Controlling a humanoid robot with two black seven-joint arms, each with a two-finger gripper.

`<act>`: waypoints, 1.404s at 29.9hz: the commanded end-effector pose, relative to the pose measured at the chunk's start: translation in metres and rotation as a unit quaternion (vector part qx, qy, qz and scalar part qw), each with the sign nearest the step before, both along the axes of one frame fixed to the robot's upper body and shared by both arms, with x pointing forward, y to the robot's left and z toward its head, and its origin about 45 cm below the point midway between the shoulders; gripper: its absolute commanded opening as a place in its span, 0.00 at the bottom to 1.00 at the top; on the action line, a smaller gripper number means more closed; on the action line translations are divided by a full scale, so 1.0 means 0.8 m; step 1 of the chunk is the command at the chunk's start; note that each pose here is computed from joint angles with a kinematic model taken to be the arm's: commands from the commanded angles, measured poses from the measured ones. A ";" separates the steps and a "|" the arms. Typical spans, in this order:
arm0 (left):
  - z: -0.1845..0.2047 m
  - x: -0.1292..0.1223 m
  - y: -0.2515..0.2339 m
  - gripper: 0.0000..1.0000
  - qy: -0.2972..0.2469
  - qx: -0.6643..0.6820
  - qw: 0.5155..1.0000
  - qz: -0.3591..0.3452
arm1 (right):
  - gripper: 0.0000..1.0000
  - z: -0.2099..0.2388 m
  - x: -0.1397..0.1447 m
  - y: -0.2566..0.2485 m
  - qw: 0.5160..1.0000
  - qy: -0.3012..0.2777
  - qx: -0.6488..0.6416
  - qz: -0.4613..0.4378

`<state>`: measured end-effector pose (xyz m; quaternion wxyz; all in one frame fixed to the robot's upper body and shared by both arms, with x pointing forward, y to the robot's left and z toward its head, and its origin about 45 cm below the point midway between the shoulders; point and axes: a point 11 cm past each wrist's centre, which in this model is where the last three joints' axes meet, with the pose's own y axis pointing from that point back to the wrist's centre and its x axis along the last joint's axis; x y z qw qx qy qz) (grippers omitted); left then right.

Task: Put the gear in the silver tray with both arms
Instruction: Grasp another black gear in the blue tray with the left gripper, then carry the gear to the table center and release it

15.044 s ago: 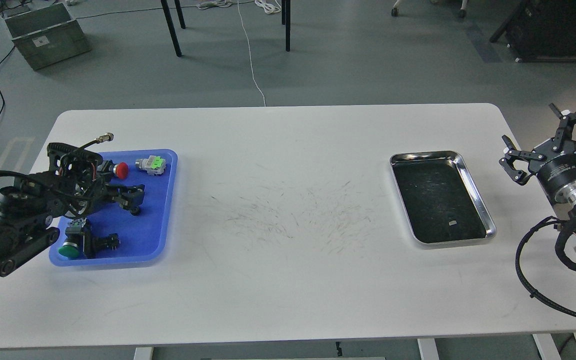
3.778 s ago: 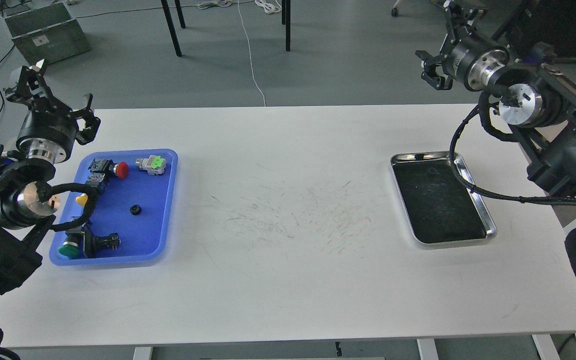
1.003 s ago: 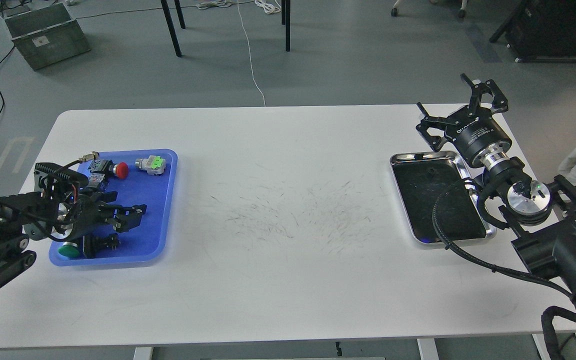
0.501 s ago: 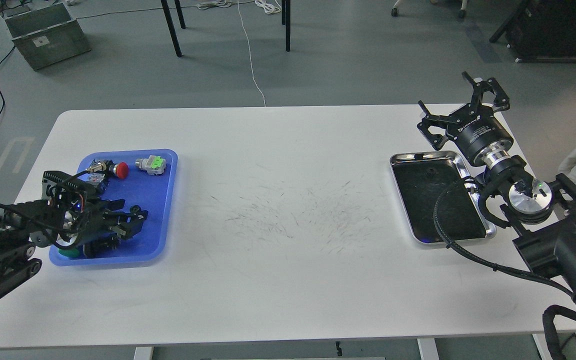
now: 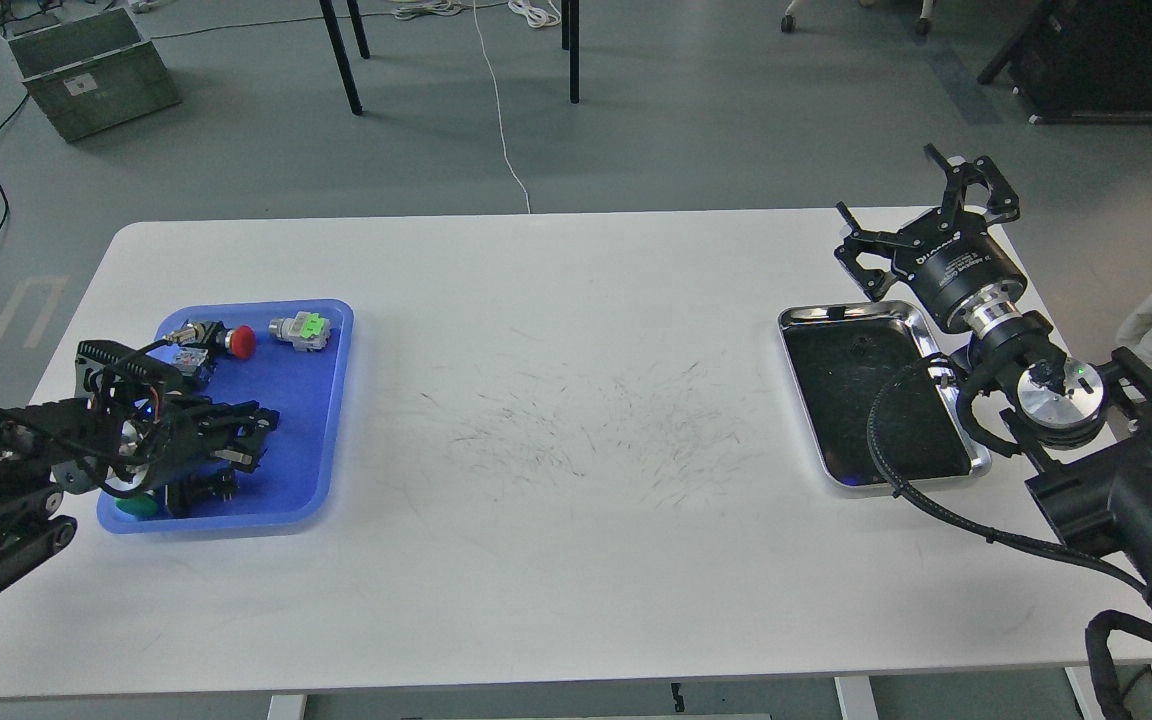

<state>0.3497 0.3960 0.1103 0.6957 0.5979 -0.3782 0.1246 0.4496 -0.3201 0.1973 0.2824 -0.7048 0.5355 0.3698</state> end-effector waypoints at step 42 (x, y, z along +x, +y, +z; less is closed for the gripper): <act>0.027 0.009 -0.462 0.10 -0.047 -0.237 0.960 -0.142 | 0.96 0.002 -0.004 -0.055 0.999 0.012 -0.033 -0.037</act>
